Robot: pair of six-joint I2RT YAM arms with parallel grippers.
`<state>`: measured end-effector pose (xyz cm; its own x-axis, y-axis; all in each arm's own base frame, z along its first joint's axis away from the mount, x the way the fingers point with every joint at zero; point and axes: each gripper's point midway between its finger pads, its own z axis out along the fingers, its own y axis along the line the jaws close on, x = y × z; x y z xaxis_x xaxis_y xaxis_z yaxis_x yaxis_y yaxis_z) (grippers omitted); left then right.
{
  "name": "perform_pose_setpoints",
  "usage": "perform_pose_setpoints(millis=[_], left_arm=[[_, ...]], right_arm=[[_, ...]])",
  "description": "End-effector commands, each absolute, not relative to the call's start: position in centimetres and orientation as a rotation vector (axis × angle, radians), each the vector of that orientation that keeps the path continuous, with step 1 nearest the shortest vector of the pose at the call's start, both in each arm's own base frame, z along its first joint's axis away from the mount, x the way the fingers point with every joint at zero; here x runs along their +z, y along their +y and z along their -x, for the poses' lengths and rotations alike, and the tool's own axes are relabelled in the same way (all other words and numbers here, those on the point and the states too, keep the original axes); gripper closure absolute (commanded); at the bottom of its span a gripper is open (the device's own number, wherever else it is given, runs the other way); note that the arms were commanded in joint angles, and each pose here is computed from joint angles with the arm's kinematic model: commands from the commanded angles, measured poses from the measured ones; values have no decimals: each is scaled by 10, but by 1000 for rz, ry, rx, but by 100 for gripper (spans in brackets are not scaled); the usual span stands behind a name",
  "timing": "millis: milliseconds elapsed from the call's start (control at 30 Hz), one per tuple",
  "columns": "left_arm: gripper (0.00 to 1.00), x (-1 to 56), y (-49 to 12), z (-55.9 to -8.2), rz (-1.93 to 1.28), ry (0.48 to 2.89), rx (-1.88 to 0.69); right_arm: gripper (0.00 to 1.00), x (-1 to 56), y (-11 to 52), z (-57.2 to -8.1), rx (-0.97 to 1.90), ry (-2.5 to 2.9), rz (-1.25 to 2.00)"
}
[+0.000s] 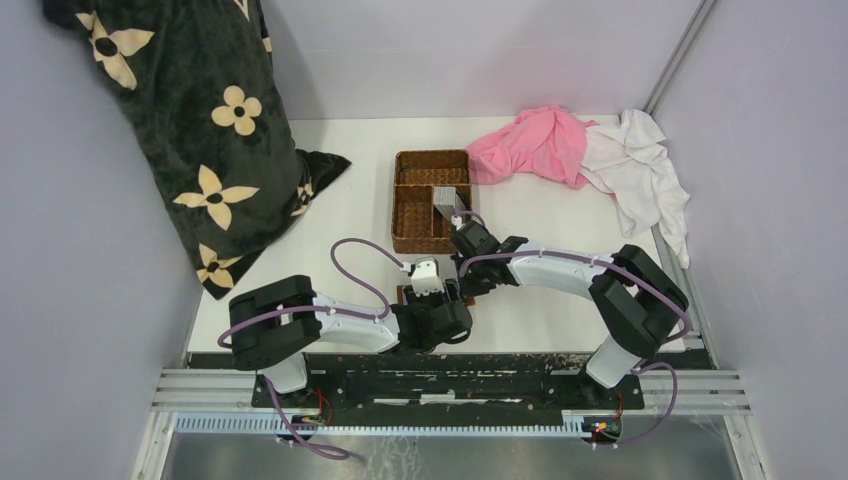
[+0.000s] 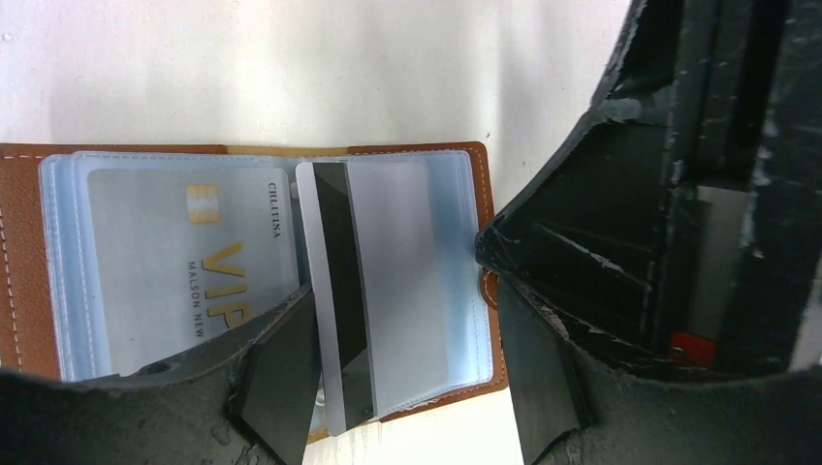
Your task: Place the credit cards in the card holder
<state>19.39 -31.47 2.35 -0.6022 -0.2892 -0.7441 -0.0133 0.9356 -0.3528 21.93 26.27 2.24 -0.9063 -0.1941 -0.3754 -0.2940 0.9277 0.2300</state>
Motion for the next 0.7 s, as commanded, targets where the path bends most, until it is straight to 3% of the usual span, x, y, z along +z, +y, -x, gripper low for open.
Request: perform_pose_setpoints(millis=[0, 667], left_arm=[[29, -27, -269, -175, 145, 2320, -173], [23, 13, -234, -184, 253, 2225, 8]], right_arm=[[90, 25, 276, -232, 422, 2696, 335], [93, -24, 258, -222, 296, 2788, 296]])
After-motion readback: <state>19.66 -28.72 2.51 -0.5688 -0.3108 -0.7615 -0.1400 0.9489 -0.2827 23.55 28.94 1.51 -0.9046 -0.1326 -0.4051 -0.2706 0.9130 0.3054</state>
